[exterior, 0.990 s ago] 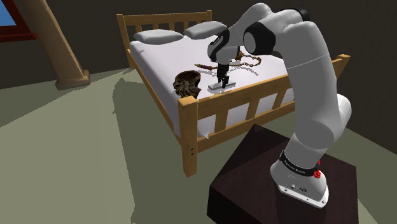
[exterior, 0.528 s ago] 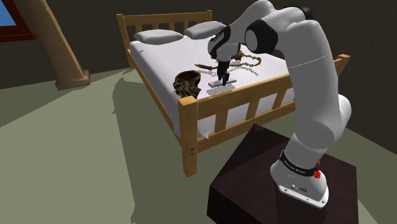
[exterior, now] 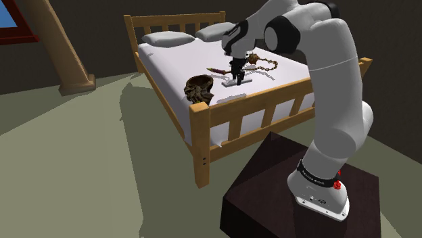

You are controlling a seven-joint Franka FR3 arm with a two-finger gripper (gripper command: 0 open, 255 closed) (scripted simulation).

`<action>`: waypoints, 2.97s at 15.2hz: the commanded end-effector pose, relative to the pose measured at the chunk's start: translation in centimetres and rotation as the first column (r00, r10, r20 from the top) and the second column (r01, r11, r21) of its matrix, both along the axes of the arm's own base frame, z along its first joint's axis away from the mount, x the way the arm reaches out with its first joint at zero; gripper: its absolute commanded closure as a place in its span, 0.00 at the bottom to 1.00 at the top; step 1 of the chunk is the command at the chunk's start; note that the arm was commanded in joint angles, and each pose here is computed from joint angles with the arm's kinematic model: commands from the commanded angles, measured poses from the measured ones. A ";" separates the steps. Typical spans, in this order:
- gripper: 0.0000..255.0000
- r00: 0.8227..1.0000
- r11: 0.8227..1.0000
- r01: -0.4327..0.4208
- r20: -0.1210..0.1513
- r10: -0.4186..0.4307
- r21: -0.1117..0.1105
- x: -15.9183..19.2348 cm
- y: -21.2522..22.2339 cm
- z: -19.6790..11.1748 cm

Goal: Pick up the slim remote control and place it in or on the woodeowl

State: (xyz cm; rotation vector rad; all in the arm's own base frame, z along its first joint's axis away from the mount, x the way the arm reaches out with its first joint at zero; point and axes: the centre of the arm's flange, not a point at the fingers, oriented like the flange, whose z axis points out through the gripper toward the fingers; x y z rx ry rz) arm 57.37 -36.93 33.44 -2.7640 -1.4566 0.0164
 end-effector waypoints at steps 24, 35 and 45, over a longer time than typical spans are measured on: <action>1.00 1.000 1.000 0.000 0.000 0.000 0.000 2.7 4.5 10.9; 1.00 1.000 1.000 0.000 0.000 0.000 0.000 10.4 16.8 10.9; 1.00 1.000 1.000 0.000 0.000 0.000 0.000 13.9 22.4 8.3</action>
